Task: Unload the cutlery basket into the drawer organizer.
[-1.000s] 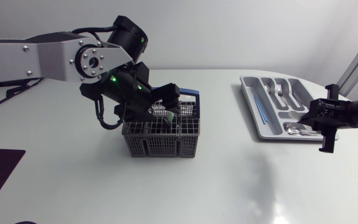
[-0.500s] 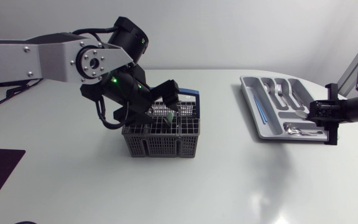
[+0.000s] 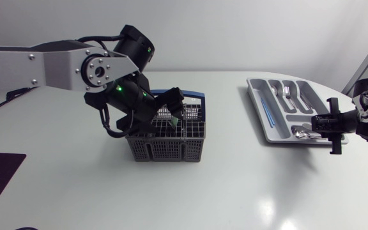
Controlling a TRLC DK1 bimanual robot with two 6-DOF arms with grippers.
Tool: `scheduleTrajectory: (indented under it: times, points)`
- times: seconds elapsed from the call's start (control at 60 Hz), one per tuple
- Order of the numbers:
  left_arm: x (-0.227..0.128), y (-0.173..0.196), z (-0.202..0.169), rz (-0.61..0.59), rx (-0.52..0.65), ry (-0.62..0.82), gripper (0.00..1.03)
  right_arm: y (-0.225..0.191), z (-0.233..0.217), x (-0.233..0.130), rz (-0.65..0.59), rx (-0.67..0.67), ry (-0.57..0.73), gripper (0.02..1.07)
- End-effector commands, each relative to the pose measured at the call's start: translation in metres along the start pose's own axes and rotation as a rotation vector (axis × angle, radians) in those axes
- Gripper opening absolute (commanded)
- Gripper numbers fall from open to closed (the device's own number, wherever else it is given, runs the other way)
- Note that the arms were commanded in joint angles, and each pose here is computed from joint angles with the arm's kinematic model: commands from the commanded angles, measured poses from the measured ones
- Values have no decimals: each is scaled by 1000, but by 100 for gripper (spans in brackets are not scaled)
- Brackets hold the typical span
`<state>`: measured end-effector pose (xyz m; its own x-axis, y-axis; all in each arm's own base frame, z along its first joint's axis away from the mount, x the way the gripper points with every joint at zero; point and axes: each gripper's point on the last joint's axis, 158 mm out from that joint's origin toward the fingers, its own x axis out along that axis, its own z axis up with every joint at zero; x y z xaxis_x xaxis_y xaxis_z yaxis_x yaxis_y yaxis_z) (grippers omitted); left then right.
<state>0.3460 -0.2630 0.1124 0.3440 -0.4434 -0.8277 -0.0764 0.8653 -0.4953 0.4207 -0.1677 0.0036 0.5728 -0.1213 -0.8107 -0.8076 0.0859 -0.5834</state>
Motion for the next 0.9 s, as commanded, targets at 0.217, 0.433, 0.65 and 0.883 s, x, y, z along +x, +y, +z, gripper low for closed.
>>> scheduleTrajectory:
  times: [0.217,0.433,0.65,0.883]
  points:
    - [12,14,-14,42,-41,34,98,17,-8,15,67,-7,28,8]
    - [12,13,-14,46,-36,32,98,21,-2,20,75,56,0,31]
    - [12,14,-13,50,-37,27,98,13,7,23,19,121,-42,103]
    - [7,13,-9,42,-55,14,98,-37,22,-19,-117,301,-182,103]
